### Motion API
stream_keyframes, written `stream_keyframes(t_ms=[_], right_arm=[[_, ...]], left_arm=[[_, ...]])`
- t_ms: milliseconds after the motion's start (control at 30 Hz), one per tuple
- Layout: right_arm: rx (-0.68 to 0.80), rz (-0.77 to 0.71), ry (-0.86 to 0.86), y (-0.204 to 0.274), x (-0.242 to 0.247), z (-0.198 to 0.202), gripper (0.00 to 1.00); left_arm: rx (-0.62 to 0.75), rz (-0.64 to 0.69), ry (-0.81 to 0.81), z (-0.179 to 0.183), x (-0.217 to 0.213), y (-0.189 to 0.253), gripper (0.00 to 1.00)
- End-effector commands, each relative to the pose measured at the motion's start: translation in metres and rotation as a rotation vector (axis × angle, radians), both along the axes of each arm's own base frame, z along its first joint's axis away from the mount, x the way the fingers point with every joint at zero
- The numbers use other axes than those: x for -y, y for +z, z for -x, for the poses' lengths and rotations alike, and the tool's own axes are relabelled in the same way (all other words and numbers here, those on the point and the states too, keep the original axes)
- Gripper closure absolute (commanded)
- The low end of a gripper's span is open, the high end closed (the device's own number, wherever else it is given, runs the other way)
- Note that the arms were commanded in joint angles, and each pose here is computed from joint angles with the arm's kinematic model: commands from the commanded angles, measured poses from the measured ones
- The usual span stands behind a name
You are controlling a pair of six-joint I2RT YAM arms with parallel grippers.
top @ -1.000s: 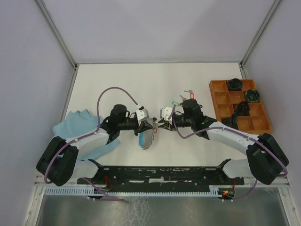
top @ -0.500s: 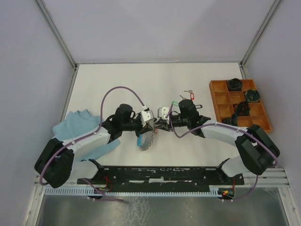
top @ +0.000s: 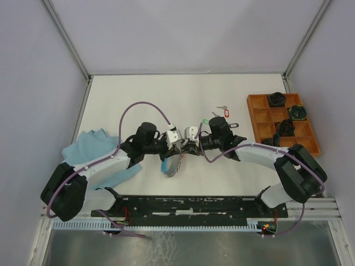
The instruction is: Put the keys on the keyring
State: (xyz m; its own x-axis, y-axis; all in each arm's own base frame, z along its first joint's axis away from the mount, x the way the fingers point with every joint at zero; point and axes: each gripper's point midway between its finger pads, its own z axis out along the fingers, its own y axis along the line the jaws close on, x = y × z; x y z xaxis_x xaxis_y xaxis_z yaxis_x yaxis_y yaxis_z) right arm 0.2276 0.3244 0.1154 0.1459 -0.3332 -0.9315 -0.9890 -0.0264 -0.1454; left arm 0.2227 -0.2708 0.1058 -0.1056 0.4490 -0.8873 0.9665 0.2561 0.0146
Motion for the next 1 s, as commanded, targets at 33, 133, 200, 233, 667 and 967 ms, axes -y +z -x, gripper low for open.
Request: stream_keyframes(t_ms=[33,133,200,233,667,967], right_arm=[[0.023,-0.041,0.034,0.015,-0.012,-0.006,0.75],[0.025,-0.048,0.036,0.015,-0.014,-0.007,0.8],[0.023,-0.047,0.035,0.015,-0.014,-0.008,0.85],[0.023,-0.047,0.035,0.015,-0.015,-0.008,0.88],[0.007,-0.104,-0.007,0.022,-0.01,-0.014,0.99],[-0.004,-0.155,0.0,0.027,-0.011,-0.019,0.99]], left_arm=[[0.112,0.07,-0.036,-0.009,0.012,0.033,0.97],[0.11,0.072,-0.043,-0.008,0.013,0.033,0.97],[0.108,0.07,-0.042,-0.008,0.012,0.032,0.97],[0.109,0.071,-0.043,-0.008,0.012,0.032,0.97],[0.135,0.235,-0.054,-0.008,0.001,0.032,0.62],[0.132,0.319,-0.06,-0.008,-0.008,0.029,0.52]])
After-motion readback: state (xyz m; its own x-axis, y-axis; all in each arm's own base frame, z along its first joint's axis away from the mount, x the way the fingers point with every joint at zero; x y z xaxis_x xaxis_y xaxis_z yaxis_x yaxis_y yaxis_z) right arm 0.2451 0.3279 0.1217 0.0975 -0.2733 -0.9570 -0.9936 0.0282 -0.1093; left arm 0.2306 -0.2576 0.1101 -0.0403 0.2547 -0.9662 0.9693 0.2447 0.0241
